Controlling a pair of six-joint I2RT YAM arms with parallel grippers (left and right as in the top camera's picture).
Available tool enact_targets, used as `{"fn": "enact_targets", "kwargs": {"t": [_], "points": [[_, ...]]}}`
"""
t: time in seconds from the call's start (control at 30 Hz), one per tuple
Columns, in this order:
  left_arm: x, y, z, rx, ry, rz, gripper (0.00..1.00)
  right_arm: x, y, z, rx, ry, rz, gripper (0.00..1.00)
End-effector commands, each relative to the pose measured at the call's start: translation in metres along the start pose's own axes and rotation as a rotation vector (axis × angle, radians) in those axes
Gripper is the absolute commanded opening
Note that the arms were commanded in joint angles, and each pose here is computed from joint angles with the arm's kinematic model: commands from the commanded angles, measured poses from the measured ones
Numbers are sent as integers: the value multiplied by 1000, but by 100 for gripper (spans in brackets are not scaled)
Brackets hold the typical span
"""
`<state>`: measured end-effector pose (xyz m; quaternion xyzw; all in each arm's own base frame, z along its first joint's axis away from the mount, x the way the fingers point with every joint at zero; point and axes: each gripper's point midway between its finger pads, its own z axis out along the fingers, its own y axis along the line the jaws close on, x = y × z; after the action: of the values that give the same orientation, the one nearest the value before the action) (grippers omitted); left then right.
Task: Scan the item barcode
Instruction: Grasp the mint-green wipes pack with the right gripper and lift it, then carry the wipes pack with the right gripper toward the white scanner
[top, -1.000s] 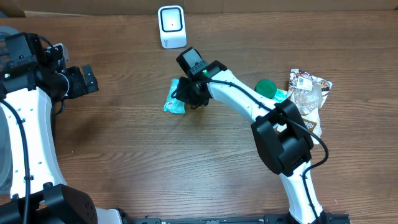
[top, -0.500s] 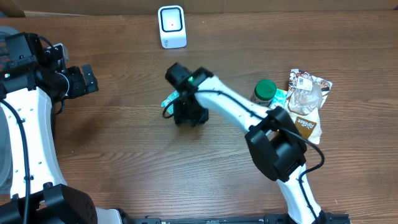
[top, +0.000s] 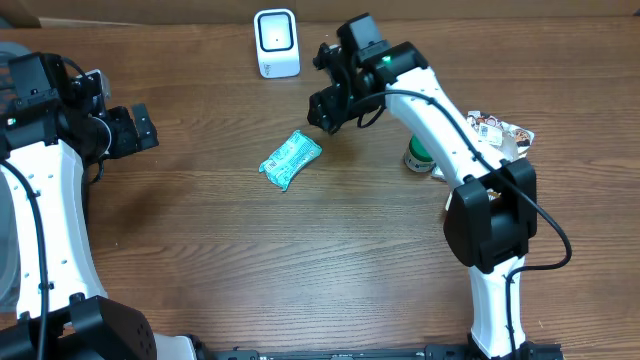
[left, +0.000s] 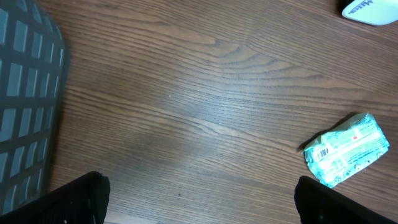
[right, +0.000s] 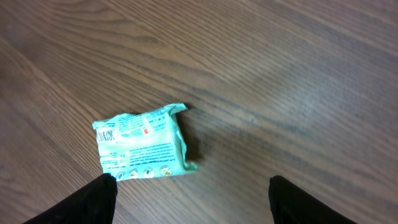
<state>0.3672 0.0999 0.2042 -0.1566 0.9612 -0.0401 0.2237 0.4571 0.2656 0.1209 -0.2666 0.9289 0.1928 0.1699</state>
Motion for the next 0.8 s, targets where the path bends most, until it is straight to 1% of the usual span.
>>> {"fn": "enact_targets", "kwargs": {"t": [0.0,0.2,0.27,0.43,0.6,0.7,0.77], "points": [[-2,-1,-1,1,-5,18,100,1,6,17,-119,3,-81,75],[-2,-1,-1,1,-5,18,100,9,4,49,-159,32,-72,75],[-2,-1,-1,1,-5,18,100,10,5,58,-171,33,-68,73],[-2,-1,-1,1,-5,18,100,14,10,72,-215,40,-62,63],[-2,-1,-1,1,-5,18,100,18,14,87,-270,45,-56,61],[-2,-1,-1,1,-5,18,99,28,14,101,-290,73,-42,57],[-2,-1,-1,1,-5,18,99,35,14,108,-307,89,-31,44]]}}
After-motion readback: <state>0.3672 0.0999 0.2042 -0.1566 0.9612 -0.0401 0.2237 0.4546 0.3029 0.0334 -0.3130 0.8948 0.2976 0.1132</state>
